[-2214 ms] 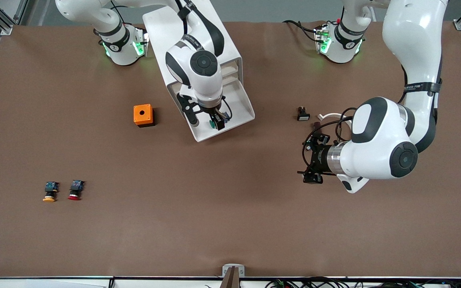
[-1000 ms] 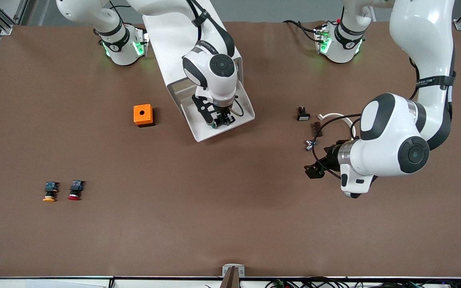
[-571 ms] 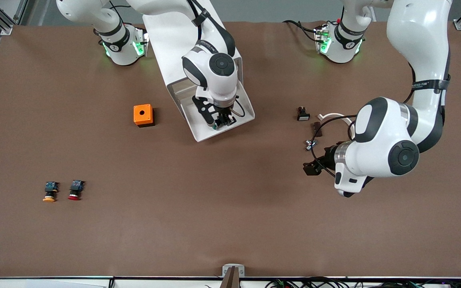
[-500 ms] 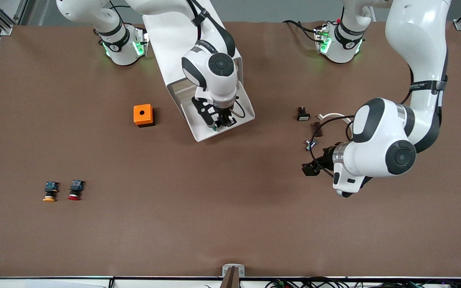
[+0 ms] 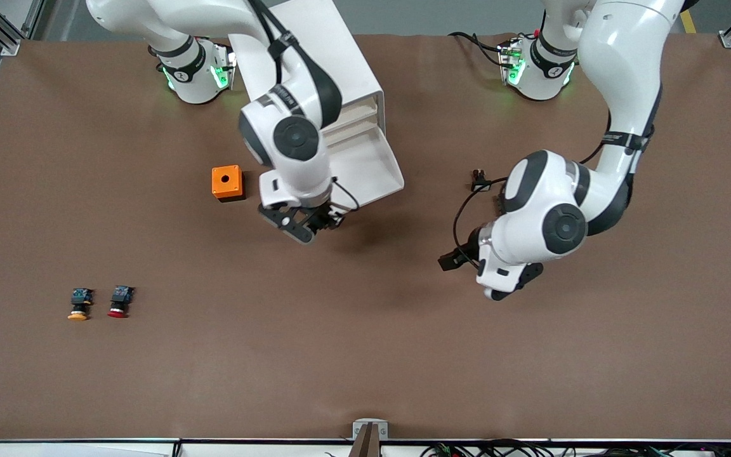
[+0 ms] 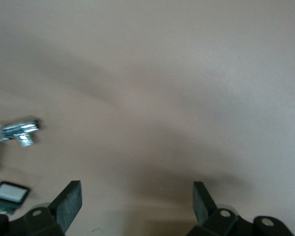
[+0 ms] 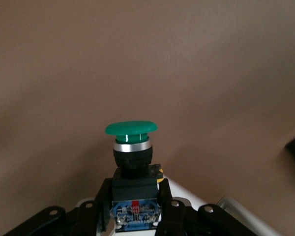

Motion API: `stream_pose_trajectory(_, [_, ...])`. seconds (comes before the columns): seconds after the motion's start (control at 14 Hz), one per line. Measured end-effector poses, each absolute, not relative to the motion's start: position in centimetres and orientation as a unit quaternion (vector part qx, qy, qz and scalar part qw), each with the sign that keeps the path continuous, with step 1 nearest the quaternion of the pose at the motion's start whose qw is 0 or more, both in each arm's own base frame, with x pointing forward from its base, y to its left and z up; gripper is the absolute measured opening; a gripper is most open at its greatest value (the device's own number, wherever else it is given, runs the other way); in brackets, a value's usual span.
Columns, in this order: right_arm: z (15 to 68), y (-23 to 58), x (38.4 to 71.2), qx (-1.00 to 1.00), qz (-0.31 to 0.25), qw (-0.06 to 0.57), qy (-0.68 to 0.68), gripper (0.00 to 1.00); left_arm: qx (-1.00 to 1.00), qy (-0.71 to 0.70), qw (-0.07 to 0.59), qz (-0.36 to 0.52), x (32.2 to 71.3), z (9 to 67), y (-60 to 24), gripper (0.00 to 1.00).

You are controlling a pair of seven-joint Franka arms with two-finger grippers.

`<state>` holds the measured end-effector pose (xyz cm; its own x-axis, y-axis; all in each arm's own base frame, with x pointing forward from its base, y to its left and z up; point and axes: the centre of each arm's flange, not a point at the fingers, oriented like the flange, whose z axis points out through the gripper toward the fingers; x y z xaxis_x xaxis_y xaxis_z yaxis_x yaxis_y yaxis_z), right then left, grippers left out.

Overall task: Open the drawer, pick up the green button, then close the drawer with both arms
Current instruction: 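Lift the green button out with the right gripper while the left gripper returns, then push the drawer shut with the left gripper while the right gripper carries the button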

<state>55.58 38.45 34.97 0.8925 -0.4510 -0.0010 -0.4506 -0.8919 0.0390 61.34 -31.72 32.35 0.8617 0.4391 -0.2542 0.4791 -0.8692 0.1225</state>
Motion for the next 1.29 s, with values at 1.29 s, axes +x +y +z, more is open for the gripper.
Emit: stream_pose_trajectory(1.29, [26.9,4.4,64.7,0.993,0.0,0.013,-0.118,0.41,0.958,0.249,0.055,-0.131,44.5,22.7,-53.1,1.0])
